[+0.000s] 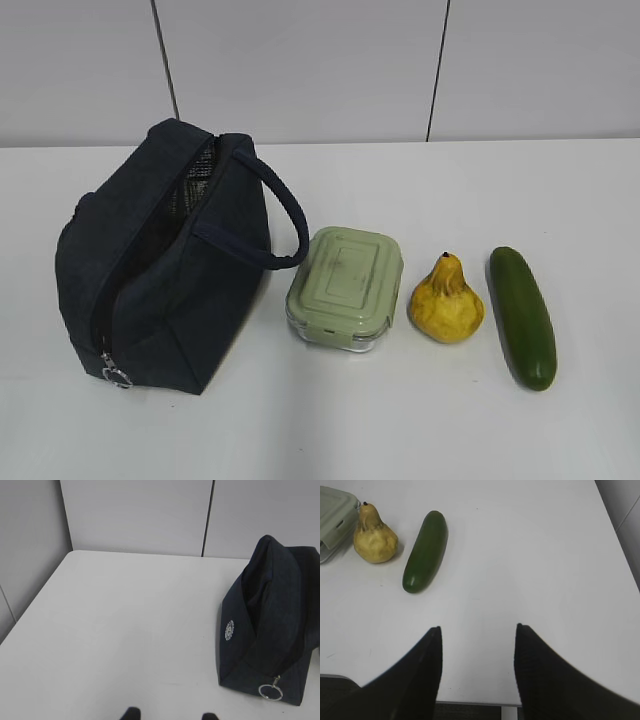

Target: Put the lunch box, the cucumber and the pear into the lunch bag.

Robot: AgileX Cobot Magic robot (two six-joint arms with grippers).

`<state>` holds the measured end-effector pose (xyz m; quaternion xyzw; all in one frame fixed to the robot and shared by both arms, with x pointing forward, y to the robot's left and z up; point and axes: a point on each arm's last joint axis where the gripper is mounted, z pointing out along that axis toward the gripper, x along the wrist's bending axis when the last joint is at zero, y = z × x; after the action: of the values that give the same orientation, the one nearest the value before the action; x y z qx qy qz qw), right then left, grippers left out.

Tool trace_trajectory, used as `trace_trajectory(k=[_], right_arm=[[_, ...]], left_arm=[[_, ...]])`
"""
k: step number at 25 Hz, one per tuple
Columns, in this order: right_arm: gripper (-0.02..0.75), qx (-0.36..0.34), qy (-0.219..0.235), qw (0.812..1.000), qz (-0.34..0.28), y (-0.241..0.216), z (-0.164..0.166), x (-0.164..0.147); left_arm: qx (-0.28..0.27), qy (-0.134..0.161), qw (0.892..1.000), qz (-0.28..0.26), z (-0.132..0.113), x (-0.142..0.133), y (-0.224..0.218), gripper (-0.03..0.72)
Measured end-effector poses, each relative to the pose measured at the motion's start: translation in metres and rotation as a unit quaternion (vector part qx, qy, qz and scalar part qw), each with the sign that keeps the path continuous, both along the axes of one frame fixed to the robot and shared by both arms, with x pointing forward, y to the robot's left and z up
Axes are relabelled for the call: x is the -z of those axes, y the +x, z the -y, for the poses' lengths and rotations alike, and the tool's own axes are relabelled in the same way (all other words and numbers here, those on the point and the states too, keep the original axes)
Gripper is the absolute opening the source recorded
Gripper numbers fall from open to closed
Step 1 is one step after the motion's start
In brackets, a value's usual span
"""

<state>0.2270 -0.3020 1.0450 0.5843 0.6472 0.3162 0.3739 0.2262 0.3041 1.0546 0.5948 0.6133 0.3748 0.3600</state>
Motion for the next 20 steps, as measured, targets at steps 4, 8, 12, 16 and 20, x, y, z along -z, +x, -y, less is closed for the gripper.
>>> trace_trajectory(k=[4, 8, 12, 16, 20], right_arm=[[0.375, 0.0, 0.0, 1.0, 0.0, 0.0, 0.0, 0.0], [0.375, 0.0, 0.0, 1.0, 0.0, 0.0, 0.0, 0.0], [0.375, 0.0, 0.0, 1.0, 0.0, 0.0, 0.0, 0.0], [0.375, 0.0, 0.0, 1.0, 0.0, 0.0, 0.0, 0.0], [0.375, 0.0, 0.0, 1.0, 0.0, 0.0, 0.0, 0.0]], left_arm=[[0.0, 0.0, 1.0, 0.0, 0.0, 0.0, 0.0, 0.237], [0.0, 0.0, 1.0, 0.0, 0.0, 0.0, 0.0, 0.237], [0.0, 0.0, 1.0, 0.0, 0.0, 0.0, 0.0, 0.237], [0.0, 0.0, 1.0, 0.0, 0.0, 0.0, 0.0, 0.237], [0.0, 0.0, 1.0, 0.0, 0.0, 0.0, 0.0, 0.237]])
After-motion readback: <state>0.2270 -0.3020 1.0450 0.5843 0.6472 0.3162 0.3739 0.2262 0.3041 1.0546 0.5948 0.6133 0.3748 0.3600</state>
